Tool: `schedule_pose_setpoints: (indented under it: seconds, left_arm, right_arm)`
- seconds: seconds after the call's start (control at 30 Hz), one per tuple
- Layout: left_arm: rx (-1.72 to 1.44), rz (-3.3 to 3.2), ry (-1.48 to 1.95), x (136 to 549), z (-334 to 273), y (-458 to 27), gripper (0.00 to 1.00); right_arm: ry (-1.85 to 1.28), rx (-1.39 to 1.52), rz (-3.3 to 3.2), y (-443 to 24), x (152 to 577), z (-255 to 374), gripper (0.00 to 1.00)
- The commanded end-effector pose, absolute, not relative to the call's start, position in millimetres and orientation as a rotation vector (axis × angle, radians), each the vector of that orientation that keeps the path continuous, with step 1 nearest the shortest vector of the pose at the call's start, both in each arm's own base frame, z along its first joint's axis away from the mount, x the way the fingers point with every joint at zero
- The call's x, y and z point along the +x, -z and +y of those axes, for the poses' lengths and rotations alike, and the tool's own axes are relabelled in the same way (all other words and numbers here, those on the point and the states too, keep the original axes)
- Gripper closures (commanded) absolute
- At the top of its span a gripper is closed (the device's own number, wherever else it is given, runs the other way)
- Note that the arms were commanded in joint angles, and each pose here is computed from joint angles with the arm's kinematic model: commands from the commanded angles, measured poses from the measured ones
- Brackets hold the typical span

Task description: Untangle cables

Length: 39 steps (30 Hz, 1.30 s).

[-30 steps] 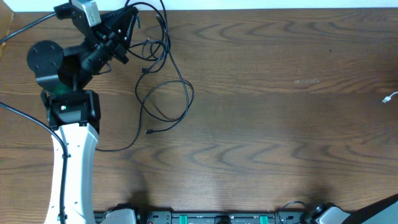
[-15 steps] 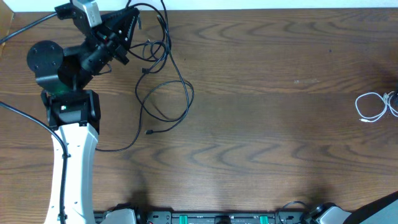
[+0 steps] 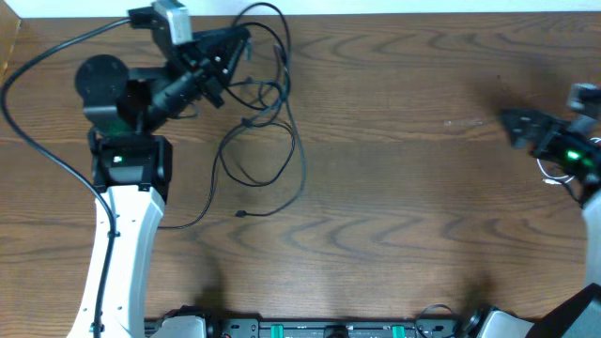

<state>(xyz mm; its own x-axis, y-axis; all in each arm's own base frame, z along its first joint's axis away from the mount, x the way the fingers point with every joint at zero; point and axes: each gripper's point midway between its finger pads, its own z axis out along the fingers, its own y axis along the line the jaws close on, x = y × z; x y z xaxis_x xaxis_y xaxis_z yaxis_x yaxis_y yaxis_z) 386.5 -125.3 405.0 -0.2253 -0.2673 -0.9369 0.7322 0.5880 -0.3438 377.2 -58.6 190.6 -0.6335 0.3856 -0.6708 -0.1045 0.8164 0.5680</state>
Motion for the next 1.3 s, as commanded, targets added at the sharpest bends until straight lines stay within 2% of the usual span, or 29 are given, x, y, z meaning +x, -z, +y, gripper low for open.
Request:
schedule_pose_setpoints:
  seconds: [0.0,0.27,0.43,0.97,1.07,1.27]
  left_arm:
    - [0.518,1.523,1.061,367.1,-147.5,-408.6,0.93]
    - [0.977,1.388,1.261,298.4,-183.1,-402.7,0.93]
    - [1.066,1.349,1.302,283.6,-184.6,-401.3,0.93]
    - [1.098,1.338,1.327,277.3,-186.1,-400.6,0.93]
    - [1.020,1.364,1.269,292.3,-185.1,-402.3,0.93]
    - [0.797,1.427,1.109,333.7,-175.2,-406.6,0.93]
  right_arm:
    - [-0.890,0.096,2.165,-194.7,380.1,-1.9,0.01]
    - [-1.082,-0.251,2.189,-199.6,363.4,112.0,0.01]
    - [-1.141,-0.448,2.175,-201.3,345.2,163.2,0.01]
    - [-1.189,-0.707,2.076,-211.2,320.7,222.4,0.03]
    - [-1.202,-0.721,2.078,-211.2,316.7,228.0,0.09]
    - [-1.279,-0.598,2.128,-216.2,318.3,232.1,0.12]
